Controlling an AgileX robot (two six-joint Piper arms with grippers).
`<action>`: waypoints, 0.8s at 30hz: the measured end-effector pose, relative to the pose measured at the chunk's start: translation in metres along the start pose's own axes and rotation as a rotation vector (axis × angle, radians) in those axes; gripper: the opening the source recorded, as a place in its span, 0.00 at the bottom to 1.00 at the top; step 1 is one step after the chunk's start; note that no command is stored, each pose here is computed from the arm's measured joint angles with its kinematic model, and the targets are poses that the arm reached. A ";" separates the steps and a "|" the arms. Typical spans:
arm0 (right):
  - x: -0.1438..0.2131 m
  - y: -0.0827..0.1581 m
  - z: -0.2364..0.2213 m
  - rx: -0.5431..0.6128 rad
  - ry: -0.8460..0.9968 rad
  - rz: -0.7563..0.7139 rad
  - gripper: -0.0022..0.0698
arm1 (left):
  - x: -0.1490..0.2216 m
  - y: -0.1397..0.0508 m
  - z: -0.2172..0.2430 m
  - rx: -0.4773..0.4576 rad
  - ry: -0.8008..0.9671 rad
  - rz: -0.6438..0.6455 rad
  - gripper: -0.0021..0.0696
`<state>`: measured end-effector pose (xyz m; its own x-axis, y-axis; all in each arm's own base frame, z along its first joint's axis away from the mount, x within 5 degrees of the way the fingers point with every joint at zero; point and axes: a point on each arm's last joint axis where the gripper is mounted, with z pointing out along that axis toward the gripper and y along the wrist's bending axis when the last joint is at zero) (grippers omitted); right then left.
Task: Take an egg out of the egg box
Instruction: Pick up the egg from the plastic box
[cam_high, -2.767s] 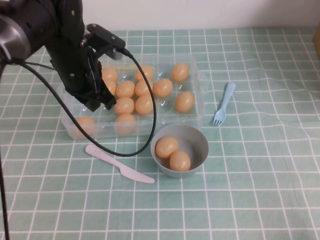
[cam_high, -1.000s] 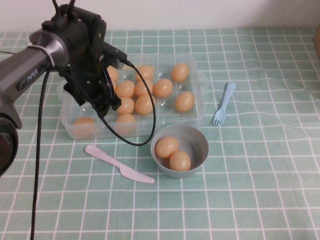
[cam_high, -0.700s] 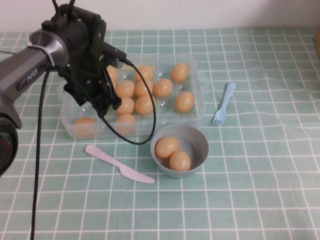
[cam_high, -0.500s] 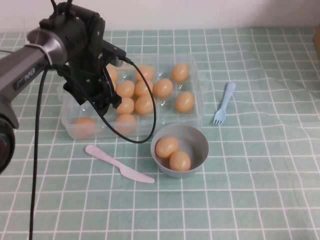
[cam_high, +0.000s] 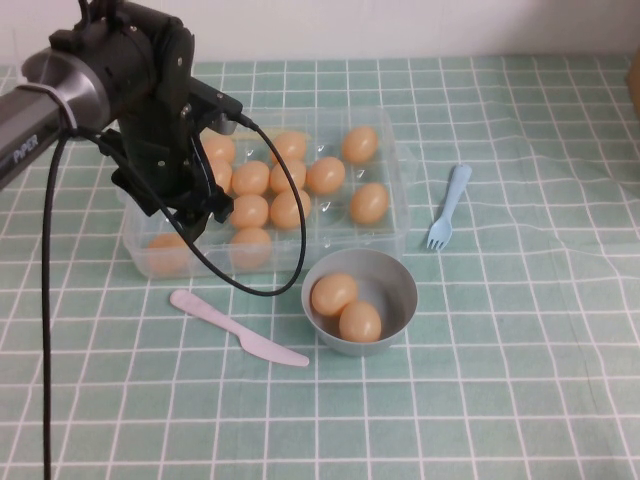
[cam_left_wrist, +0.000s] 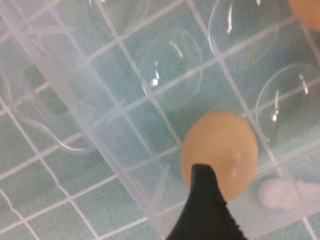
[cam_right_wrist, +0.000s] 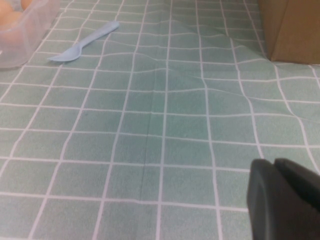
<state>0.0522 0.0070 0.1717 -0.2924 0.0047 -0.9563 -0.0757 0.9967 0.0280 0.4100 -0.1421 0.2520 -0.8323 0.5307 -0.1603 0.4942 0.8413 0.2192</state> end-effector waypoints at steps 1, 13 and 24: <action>0.000 0.000 0.000 0.000 0.000 0.000 0.01 | 0.001 0.000 0.001 0.001 0.003 0.001 0.63; 0.000 0.000 0.000 0.000 0.000 0.000 0.01 | -0.001 0.001 0.016 0.004 0.022 -0.001 0.63; 0.000 0.000 0.000 0.000 0.000 0.000 0.01 | -0.003 0.002 0.024 -0.009 0.030 0.006 0.63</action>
<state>0.0522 0.0070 0.1717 -0.2924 0.0047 -0.9563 -0.0757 0.9967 0.0280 0.4189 -0.1395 0.2299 -0.8363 0.5326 -0.1298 0.4973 0.8367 0.2292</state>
